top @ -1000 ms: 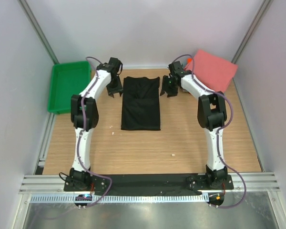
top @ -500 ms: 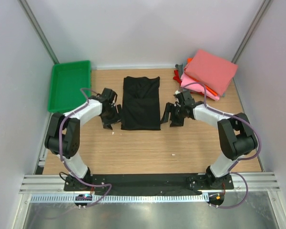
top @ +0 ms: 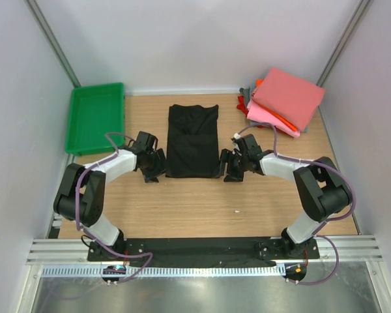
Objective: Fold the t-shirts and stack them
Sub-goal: Fold the tshirt
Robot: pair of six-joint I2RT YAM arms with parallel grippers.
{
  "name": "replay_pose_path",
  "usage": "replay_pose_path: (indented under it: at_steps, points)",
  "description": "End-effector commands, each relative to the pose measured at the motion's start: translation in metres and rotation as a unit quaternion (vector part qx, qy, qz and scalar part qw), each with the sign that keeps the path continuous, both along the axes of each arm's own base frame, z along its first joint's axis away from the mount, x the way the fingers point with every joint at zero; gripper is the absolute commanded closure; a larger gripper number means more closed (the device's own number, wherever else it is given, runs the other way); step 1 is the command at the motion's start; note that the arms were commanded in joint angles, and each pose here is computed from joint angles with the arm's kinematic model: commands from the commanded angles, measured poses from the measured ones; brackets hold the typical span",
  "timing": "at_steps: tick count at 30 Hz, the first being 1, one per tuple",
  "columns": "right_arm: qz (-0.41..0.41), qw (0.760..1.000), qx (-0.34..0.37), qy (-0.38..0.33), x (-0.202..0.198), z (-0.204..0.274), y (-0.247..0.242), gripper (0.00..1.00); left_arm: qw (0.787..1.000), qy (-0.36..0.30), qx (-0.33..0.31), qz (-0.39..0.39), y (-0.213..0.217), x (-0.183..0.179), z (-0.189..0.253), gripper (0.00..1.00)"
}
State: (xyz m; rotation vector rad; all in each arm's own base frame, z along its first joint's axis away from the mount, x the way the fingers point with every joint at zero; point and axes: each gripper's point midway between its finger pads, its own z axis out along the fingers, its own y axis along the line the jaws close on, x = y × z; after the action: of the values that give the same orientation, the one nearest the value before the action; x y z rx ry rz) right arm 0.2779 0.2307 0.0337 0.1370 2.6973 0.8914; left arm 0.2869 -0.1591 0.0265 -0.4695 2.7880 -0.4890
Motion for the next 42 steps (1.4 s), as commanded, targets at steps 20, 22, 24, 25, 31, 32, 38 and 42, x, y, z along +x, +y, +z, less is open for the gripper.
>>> replay_pose_path:
  at_steps: [20,22,24,25,31,32,38,42]
  points:
    - [-0.009,1.0,-0.006,0.011,0.01,-0.035,0.008,0.87,0.999,-0.031,-0.005,0.019,-0.004,0.013,-0.015,0.94]
    - [-0.009,1.0,-0.005,0.009,0.009,-0.031,0.008,0.89,0.999,-0.037,-0.004,0.017,-0.005,0.012,-0.012,0.99]
    - [-0.007,1.0,-0.006,0.009,0.006,-0.028,0.008,0.93,0.999,-0.039,-0.001,0.014,-0.006,0.007,-0.011,1.0]
    - [-0.007,1.0,-0.006,0.004,0.005,-0.024,0.007,0.95,0.999,-0.042,0.0,0.012,-0.007,0.005,-0.009,1.0]
    - [0.012,0.999,-0.034,-0.018,-0.028,-0.001,0.012,0.98,0.997,-0.063,0.029,-0.014,-0.016,-0.032,0.018,1.0]
    - [0.011,0.999,-0.029,-0.028,-0.033,0.009,0.014,0.98,0.996,-0.073,0.042,-0.025,-0.02,-0.042,0.022,1.0]
    - [0.003,0.998,-0.053,-0.039,-0.088,0.026,0.009,0.98,0.995,-0.076,0.055,-0.034,-0.013,-0.108,0.035,1.0]
    - [-0.024,0.998,-0.035,-0.05,-0.117,0.047,0.003,0.99,0.995,-0.08,0.042,-0.032,-0.002,-0.141,0.043,1.0]
